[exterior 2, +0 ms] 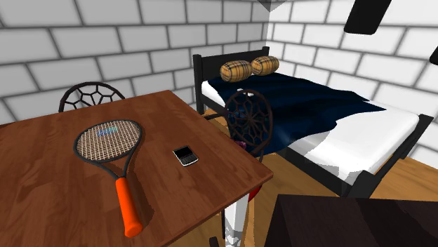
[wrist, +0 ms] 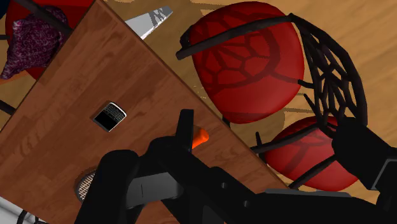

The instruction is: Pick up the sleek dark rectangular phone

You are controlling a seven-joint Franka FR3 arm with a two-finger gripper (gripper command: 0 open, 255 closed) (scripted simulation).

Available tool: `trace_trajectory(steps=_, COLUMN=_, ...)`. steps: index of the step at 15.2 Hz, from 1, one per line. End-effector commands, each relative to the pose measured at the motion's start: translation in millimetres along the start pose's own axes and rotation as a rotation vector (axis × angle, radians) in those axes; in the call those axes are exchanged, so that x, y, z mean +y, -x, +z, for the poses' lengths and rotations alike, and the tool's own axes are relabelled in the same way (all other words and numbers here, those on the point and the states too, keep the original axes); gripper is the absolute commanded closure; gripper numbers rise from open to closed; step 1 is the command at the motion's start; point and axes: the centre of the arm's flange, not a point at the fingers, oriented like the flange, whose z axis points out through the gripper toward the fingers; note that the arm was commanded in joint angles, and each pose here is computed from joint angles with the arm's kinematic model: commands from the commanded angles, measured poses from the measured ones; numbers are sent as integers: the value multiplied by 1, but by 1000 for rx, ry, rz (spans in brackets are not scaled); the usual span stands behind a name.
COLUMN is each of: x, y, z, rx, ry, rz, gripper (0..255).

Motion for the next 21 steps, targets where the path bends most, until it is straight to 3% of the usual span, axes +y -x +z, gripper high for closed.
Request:
trace_trajectory(steps=1, x=0, y=0, z=0, rx=0, ry=0, rz=0, gripper=0)
trace_trajectory(steps=21, x=125, y=-150, z=185, rx=-41, ry=-34, rz=266, gripper=0)
